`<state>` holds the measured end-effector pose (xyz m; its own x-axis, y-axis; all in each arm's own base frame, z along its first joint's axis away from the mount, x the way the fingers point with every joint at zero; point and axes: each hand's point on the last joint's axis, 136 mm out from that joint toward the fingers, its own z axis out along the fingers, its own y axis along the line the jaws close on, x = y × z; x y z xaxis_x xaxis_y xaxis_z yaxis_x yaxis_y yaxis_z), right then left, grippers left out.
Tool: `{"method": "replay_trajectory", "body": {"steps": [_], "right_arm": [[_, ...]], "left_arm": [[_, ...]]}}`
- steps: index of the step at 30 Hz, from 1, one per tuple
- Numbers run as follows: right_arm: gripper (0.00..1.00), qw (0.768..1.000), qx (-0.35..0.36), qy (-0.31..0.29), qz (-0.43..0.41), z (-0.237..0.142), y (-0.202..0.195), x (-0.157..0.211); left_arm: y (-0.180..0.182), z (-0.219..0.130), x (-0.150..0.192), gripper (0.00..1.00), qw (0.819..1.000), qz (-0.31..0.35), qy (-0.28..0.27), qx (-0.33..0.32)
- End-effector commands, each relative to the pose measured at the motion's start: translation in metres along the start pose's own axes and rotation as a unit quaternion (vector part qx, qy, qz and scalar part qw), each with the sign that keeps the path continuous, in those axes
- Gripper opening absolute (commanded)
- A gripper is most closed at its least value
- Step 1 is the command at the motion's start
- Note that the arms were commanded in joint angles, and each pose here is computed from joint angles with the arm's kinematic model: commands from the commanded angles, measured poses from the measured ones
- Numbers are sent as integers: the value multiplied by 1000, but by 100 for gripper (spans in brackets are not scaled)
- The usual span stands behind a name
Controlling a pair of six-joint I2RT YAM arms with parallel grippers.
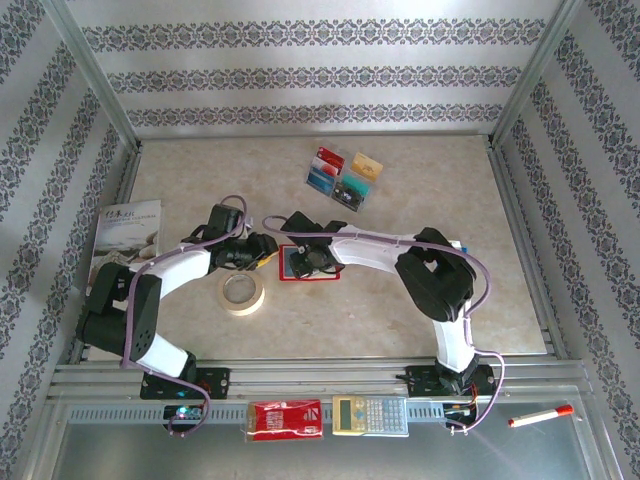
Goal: Take the credit cards out of the card holder
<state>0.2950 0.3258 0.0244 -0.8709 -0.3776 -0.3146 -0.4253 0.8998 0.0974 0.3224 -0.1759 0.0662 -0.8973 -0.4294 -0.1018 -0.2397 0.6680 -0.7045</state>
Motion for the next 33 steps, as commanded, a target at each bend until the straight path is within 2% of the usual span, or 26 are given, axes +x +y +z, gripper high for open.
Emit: {"method": "replay_trajectory", "body": {"steps": [1, 14, 25, 33], "right_arm": [[43, 999, 37, 29, -4, 4, -17, 10], [33, 997, 45, 66, 3, 26, -31, 32], [32, 997, 42, 68, 5, 29, -31, 34], [31, 997, 39, 66, 8, 29, -30, 33]], "left_arm": [[1, 8, 14, 34, 999, 18, 35, -11], [0, 27, 26, 31, 998, 25, 63, -16], [3, 38, 33, 30, 996, 26, 78, -24], [-3, 37, 31, 23, 996, 31, 76, -17]]}}
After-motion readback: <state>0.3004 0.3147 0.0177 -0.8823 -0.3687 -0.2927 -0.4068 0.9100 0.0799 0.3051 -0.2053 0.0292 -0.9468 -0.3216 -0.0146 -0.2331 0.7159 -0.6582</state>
